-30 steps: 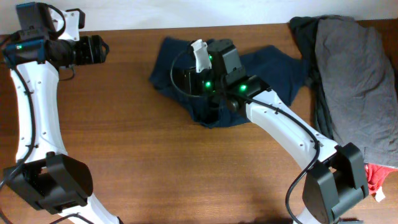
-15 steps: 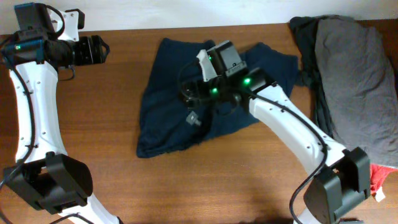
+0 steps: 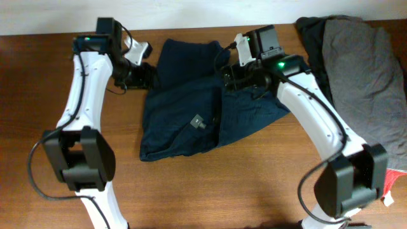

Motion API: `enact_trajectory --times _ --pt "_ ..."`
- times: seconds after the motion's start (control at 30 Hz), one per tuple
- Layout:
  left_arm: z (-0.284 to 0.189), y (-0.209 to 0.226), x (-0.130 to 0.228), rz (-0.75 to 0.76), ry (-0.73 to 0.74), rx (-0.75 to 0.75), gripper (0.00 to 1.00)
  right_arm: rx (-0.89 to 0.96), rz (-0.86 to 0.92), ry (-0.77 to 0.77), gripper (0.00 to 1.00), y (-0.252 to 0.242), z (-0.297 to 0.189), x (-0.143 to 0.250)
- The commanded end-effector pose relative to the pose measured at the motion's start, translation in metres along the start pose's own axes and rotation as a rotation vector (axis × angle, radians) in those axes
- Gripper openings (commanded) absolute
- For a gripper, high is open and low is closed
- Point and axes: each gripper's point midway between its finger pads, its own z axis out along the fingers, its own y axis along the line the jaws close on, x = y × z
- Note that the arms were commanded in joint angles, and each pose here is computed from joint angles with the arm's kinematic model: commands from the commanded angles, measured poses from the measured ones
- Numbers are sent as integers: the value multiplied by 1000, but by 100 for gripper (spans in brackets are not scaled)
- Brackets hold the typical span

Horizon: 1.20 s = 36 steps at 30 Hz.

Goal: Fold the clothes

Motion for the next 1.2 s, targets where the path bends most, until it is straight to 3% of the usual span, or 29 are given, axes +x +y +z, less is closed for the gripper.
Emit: enact_trajectory --times 0.0,0.13,0.2,0.27,0.33,0.4,0.43,0.5,0.67,0.9,1.17 --pt "-2 17 10 -47 29 7 59 -59 -28 73 89 7 34 14" --pt "-13 36 16 -112 23 21 61 -114 -70 164 88 9 69 38" --pt "-15 39 18 -127 24 26 68 -135 -78 188 86 11 78 46" --pt "-15 39 19 -128 30 27 75 -133 -83 200 79 9 83 49" --pt "-14 37 19 -124 31 28 76 -128 -104 200 71 8 84 50" --pt "-14 36 19 -122 33 28 76 -92 -107 202 54 2 84 50" --pt "-13 36 19 -122 34 28 76 -50 -108 221 25 -6 84 54" --pt "-13 36 19 -121 34 28 76 -17 -90 247 7 -12 82 59" --pt "-14 33 29 -140 73 37 76 26 62 340 4 -27 65 77" --pt "-16 17 58 -185 200 66 76 -10 217 450 4 -32 -1 97" --pt "-6 10 43 -111 160 31 76 -4 300 662 4 -25 -54 143"
